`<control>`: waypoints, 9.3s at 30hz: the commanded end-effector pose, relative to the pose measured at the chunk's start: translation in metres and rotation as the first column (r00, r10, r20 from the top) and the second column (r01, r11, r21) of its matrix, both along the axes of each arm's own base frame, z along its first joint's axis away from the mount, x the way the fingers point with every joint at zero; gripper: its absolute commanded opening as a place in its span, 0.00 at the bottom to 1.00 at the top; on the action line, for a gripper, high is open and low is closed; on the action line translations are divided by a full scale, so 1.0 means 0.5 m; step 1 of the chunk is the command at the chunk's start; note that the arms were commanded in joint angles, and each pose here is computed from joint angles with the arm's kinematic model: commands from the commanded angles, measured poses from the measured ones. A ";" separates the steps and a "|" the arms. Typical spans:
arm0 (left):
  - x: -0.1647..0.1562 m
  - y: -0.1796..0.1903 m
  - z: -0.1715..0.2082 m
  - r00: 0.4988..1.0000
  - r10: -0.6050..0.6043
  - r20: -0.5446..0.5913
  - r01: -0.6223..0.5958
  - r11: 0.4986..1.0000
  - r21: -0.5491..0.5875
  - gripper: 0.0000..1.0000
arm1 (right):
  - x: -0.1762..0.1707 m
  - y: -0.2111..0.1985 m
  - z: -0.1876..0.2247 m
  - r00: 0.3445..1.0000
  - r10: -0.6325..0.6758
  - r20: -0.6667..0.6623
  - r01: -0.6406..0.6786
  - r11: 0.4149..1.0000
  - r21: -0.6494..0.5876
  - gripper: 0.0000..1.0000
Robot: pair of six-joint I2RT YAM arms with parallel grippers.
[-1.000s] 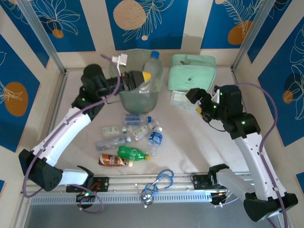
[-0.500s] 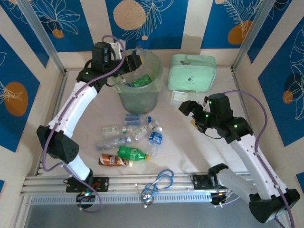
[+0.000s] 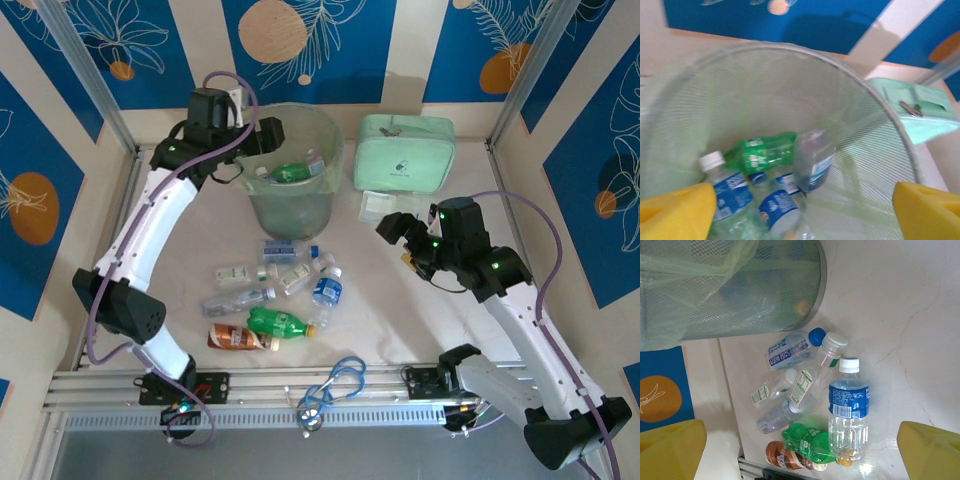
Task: Put the plastic bottles in the bin
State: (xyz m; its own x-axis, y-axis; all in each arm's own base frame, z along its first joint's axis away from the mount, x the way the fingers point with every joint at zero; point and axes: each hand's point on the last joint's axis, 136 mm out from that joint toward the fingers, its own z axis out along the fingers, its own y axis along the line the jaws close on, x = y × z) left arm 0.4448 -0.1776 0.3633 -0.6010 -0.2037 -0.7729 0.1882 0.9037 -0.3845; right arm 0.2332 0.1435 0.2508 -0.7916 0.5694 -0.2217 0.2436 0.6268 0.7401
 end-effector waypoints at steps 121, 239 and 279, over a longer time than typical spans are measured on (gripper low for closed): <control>-0.385 -0.133 -0.003 0.855 -0.517 0.037 0.445 0.697 -0.562 0.91 | 0.021 0.164 -0.071 0.988 0.156 -0.009 -0.156 0.981 -0.114 0.59; -0.108 -0.081 0.010 0.989 -0.144 -0.022 0.145 0.985 0.095 0.88 | -0.022 -0.004 -0.034 0.997 -0.075 0.000 0.075 0.997 -0.001 0.97; -0.413 -0.169 -0.513 0.762 -0.518 -0.390 0.627 0.740 0.242 0.88 | -0.022 0.001 -0.090 0.992 -0.096 -0.079 0.095 0.995 -0.013 0.97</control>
